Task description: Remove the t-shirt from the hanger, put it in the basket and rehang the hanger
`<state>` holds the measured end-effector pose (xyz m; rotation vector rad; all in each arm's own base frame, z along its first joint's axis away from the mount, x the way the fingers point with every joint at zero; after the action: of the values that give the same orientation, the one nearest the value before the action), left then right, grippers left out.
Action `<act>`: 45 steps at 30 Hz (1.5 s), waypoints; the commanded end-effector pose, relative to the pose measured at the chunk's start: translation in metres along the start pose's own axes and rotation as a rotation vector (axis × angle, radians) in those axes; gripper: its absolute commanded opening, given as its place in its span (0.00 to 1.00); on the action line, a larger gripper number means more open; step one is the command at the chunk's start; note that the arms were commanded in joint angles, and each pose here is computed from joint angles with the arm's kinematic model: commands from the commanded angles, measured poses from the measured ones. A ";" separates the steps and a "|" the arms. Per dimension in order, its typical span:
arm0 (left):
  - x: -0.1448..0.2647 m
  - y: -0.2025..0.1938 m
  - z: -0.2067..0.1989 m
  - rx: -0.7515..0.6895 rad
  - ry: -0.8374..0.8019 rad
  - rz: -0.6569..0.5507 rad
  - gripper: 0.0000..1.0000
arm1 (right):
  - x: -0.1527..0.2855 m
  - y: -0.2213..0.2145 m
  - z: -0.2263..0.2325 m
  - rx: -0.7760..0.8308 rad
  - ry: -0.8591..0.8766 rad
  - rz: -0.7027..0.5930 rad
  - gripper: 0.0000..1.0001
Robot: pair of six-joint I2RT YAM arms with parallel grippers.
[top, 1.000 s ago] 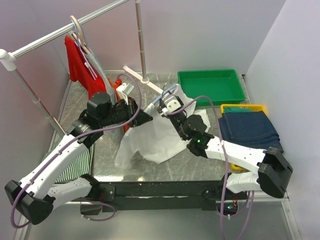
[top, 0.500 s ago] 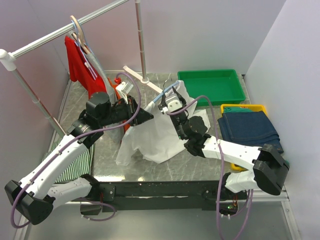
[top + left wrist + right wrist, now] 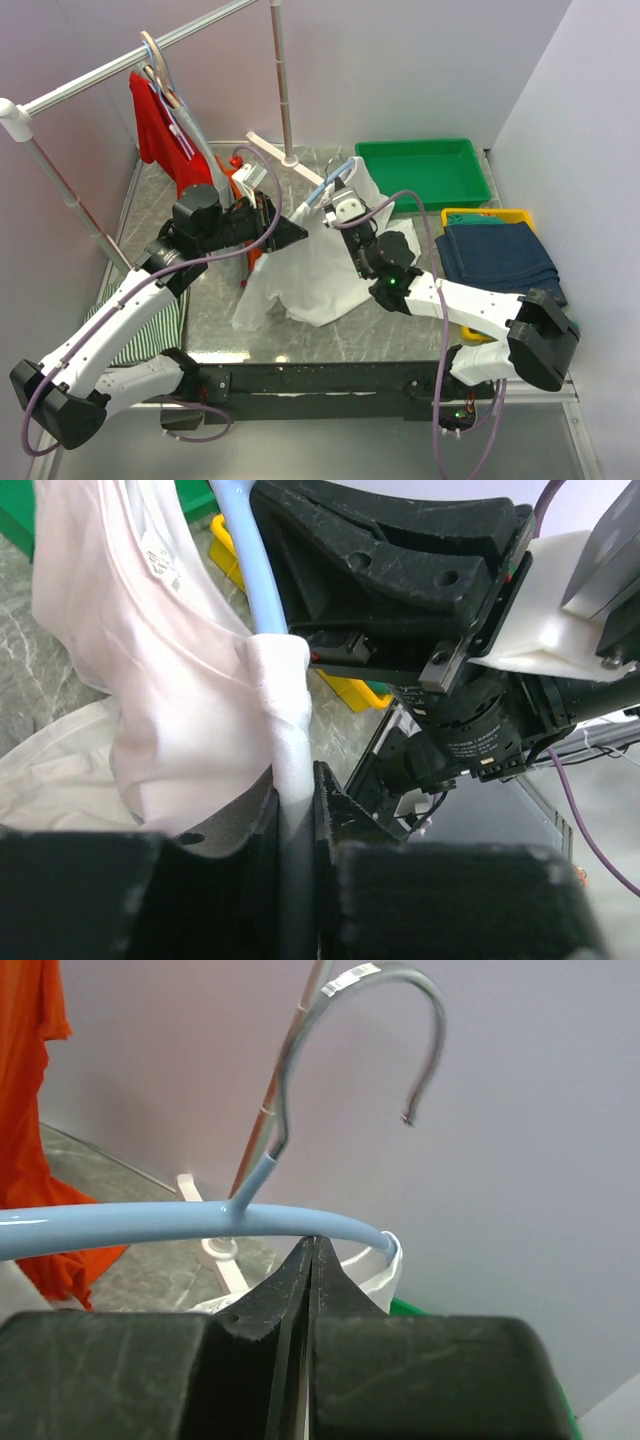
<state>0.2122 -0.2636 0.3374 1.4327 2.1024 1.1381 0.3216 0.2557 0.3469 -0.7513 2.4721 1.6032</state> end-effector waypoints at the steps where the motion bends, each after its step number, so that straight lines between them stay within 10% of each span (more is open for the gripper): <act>1: 0.004 0.004 -0.025 -0.044 -0.115 -0.002 0.22 | -0.003 0.035 -0.046 -0.096 -0.160 -0.086 0.00; 9: 0.005 0.006 -0.028 -0.053 -0.120 -0.001 0.01 | 0.004 0.034 -0.055 -0.136 -0.156 -0.086 0.00; 16: 0.011 0.008 -0.022 -0.082 -0.073 -0.035 0.01 | 0.023 0.030 -0.045 -0.383 0.155 0.055 0.01; 21: 0.013 0.009 -0.019 -0.126 -0.053 -0.049 0.01 | 0.043 0.034 -0.067 -0.599 0.242 0.211 0.58; 25: 0.012 0.005 -0.024 -0.145 -0.098 -0.024 0.01 | 0.058 0.058 -0.055 -0.706 0.543 0.244 0.73; 35: -0.001 -0.011 -0.021 -0.249 -0.196 0.036 0.01 | 0.051 0.047 -0.059 -1.083 0.716 0.378 0.73; 45: -0.037 0.060 -0.037 -0.605 -0.332 0.021 0.01 | 0.054 0.039 -0.128 -0.702 0.355 0.334 0.74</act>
<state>0.2146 -0.2869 0.3030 1.5643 1.6688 1.2712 0.2795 0.1655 0.3683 -0.7415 2.2473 3.0687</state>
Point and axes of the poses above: each gripper's point midway between its finger pads, its own x axis back along the fingers, its own z axis along the line the jaws close on, y = z × x, the point moved 1 cm from there along x, back along the fingers, and after that the axes turned 3 degrees about x, right-handed, at the moved point
